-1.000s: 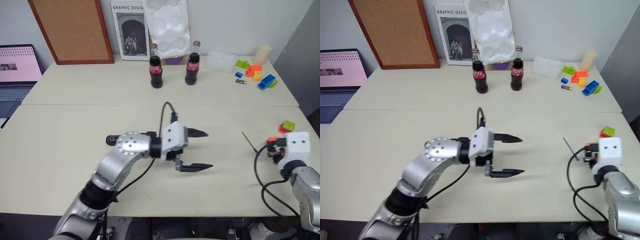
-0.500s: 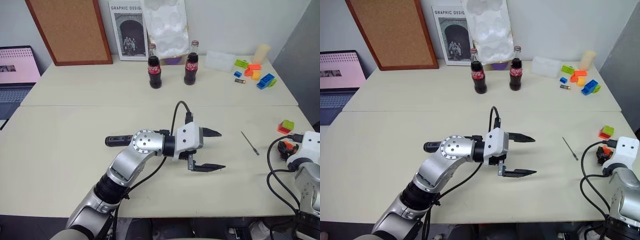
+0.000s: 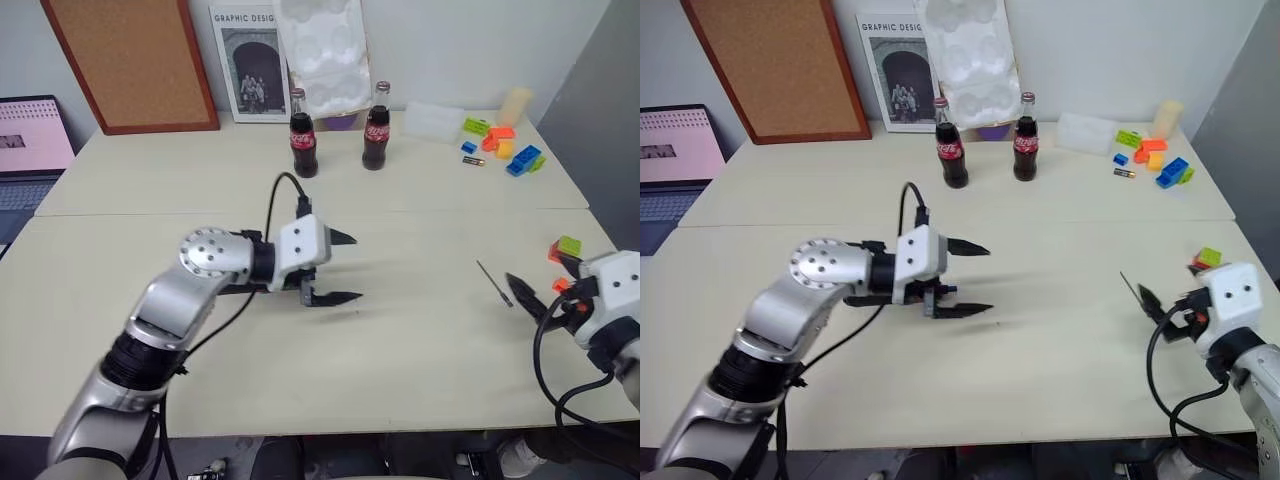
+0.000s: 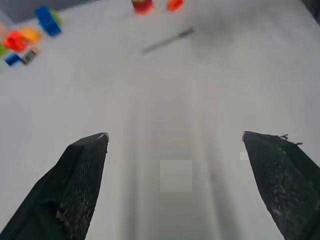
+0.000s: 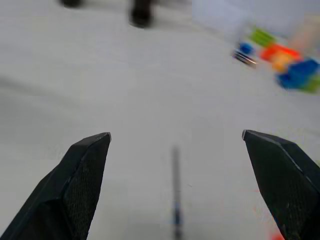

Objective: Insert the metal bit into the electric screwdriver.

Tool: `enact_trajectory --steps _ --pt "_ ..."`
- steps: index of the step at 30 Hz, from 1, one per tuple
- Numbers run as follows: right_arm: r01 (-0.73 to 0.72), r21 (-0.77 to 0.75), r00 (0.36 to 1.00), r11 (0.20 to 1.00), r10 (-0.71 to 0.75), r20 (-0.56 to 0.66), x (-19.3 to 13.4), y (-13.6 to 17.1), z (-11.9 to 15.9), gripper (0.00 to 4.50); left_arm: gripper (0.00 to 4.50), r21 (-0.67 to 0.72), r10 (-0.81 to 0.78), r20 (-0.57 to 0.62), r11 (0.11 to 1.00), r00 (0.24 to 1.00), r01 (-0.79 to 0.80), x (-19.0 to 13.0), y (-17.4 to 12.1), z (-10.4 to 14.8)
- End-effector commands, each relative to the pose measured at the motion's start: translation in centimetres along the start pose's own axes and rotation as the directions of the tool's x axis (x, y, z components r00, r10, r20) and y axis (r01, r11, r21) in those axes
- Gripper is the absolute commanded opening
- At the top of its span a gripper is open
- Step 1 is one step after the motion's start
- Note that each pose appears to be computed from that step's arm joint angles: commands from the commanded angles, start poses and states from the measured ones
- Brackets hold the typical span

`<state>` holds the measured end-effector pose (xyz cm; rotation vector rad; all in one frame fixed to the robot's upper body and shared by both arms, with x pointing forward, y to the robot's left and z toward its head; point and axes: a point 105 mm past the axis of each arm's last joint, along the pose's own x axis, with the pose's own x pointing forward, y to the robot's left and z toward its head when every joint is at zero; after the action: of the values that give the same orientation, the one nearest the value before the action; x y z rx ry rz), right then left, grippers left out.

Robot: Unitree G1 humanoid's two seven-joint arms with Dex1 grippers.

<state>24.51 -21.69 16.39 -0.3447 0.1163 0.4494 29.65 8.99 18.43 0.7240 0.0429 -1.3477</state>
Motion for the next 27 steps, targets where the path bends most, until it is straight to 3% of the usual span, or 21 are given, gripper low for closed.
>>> enact_trajectory --steps 1,5,16,20,27 --pt "-0.242 -0.037 0.970 0.970 0.243 0.004 0.6 3.7 1.1 4.44 4.50 0.049 -0.011 -0.079 0.999 0.997 0.015 -2.3 1.5 -0.4" --pt "-0.433 -0.065 0.902 0.899 0.432 -0.023 1.0 6.6 1.6 4.44 4.50 0.048 -0.081 -0.242 0.994 0.967 0.095 -3.6 2.1 -2.0" --pt "-0.497 -0.034 0.868 0.867 0.497 -0.003 1.4 9.4 0.9 4.44 4.50 -0.069 -0.249 -0.433 0.967 0.866 0.244 -2.7 1.8 -5.5" --pt "-0.506 -0.027 0.862 0.862 0.506 0.027 1.6 10.6 1.1 4.44 4.50 -0.057 -0.248 -0.504 0.965 0.827 0.255 -2.0 2.1 -7.3" --pt "-0.512 -0.015 0.857 0.859 0.512 0.048 1.6 11.7 1.1 4.44 4.50 -0.070 -0.232 -0.533 0.970 0.814 0.231 -0.2 3.2 -8.2"
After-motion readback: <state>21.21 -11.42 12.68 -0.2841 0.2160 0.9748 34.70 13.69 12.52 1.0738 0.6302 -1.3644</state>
